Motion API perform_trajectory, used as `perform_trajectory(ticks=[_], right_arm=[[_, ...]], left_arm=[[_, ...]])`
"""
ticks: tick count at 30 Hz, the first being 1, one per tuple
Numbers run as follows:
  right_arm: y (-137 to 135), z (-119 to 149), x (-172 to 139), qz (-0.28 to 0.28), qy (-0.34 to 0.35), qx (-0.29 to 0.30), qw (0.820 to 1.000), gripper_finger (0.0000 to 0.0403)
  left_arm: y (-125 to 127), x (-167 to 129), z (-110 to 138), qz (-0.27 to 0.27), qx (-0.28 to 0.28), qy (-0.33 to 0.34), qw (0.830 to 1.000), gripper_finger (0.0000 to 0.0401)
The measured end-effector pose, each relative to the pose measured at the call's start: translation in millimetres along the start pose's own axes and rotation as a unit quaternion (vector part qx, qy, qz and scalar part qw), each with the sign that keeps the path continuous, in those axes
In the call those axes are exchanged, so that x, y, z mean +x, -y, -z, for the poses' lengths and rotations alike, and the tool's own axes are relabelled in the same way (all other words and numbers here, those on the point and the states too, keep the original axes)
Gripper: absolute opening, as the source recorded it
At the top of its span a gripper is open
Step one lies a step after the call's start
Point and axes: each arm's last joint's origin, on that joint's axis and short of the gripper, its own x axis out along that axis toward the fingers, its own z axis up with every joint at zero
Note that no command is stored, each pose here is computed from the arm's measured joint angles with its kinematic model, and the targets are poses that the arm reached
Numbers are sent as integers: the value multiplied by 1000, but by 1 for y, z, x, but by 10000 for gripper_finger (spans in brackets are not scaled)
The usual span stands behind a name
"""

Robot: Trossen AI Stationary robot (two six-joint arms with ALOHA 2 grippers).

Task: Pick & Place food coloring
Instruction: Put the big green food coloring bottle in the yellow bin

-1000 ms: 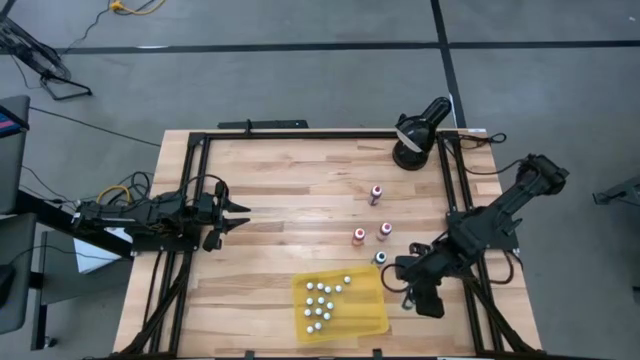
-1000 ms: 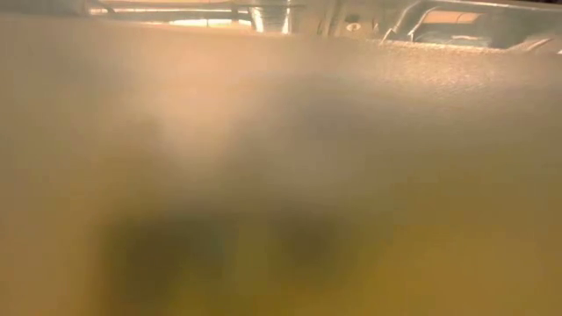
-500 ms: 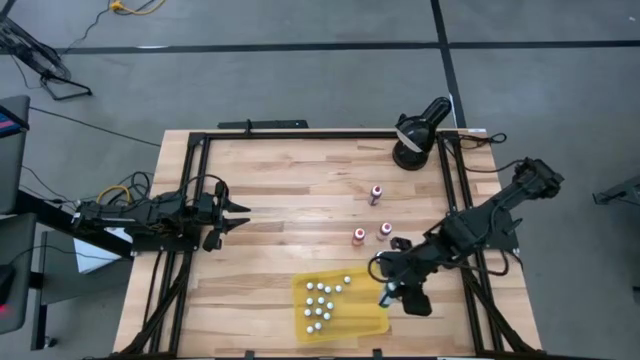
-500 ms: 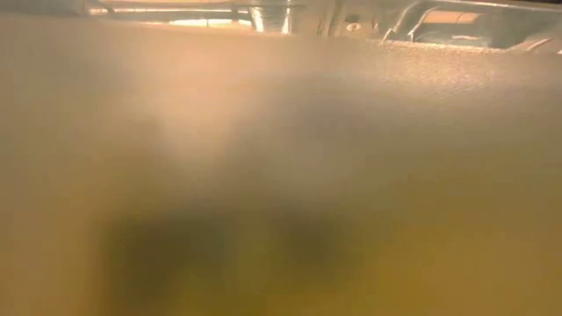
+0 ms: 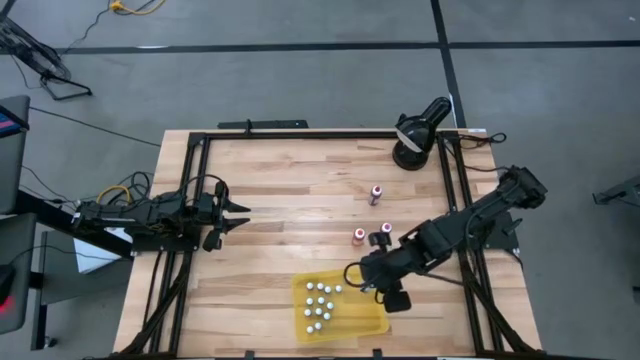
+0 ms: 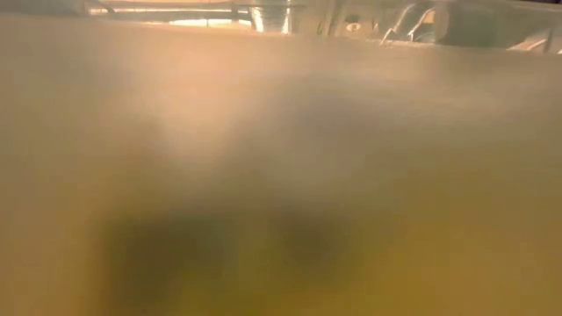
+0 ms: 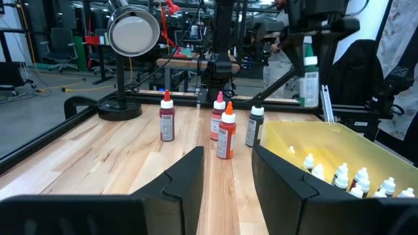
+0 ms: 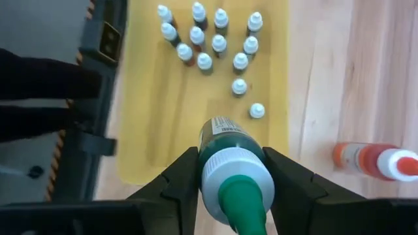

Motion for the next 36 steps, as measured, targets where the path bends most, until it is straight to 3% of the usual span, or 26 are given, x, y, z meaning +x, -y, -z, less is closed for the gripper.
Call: perform_trajectory(ticks=[21,36], right_arm=[[11,0,68,82,-109,-47,990,134],[4,5,74,73,-102,-37,991,134]], left_arm=[[0,0,0,0,0,0,1000,121],[0,0,0,0,0,0,1000,121]])
